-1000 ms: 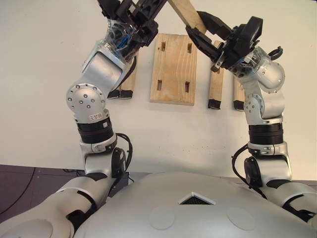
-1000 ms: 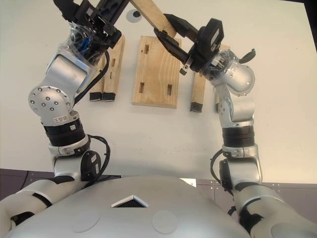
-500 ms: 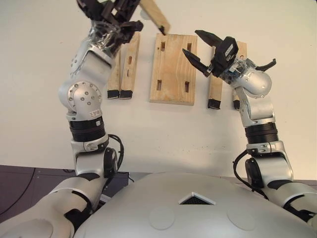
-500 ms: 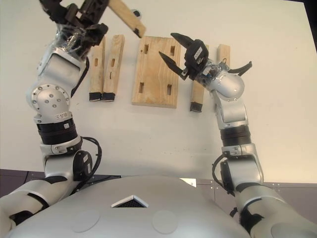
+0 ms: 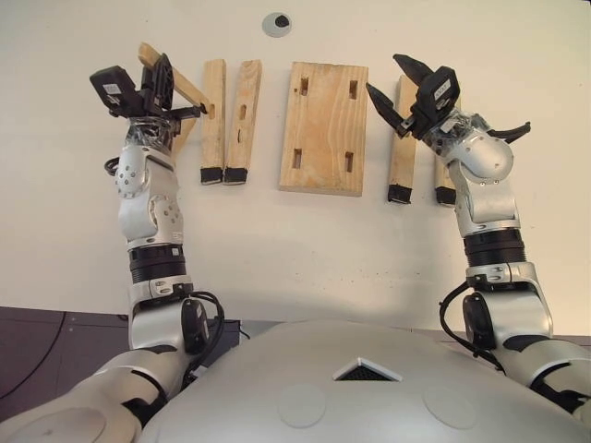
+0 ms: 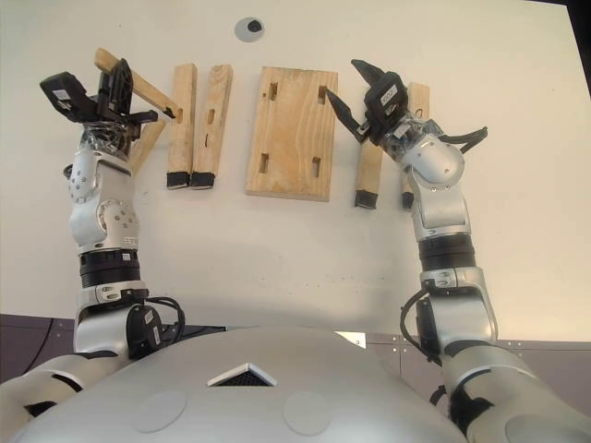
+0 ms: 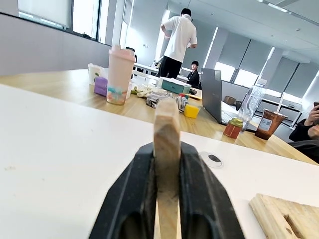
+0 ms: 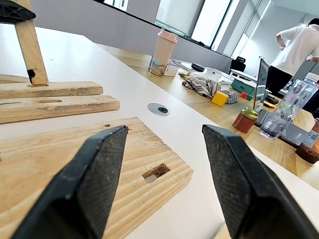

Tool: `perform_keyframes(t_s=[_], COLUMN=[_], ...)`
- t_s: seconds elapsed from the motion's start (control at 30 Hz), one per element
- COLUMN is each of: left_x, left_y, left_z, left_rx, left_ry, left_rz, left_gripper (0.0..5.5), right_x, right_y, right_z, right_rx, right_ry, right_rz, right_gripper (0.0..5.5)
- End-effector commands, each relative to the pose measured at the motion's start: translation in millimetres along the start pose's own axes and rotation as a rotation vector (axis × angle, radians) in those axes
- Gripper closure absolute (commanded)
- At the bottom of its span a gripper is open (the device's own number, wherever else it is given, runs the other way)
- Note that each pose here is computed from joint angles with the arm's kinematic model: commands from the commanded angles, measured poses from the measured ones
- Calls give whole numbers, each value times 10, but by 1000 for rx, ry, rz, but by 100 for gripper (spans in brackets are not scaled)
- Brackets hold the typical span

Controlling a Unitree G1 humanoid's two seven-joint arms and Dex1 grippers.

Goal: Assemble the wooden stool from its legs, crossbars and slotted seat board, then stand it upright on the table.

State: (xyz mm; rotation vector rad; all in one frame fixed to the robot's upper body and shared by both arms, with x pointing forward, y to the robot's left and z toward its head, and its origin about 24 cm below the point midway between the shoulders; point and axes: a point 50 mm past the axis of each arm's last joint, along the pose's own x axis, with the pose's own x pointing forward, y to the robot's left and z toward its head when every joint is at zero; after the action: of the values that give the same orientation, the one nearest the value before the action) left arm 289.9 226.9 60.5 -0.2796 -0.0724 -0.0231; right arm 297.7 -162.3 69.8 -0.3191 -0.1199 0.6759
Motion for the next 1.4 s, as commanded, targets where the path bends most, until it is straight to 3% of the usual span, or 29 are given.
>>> perform_keyframes(t_s=[0.03,0.63,0.87,1.1,1.3,1.4], left_x=[8,-136,-171,-268,-228,-226], left_y=[-3,-68,-204,-235,-123,-97], left_z=[-37,-153,-358,-588,-456,-250], left_rx=[-8,-9,252,311,294,281], left_ry=[-3,61,174,273,234,196], left_rz=[10,34,-55,-97,-30,-20], left_gripper=[514,514,514,514,514,438], right_x=[16,5,12,26,12,10], right_y=[-37,11,34,53,72,88], right_z=[15,-34,-52,-56,-66,-69], right_rx=[-26,-35,-46,-46,-39,-38], right_ry=[4,31,44,45,46,45], right_rz=[10,23,40,45,30,27], right_gripper=[273,273,273,273,273,273])
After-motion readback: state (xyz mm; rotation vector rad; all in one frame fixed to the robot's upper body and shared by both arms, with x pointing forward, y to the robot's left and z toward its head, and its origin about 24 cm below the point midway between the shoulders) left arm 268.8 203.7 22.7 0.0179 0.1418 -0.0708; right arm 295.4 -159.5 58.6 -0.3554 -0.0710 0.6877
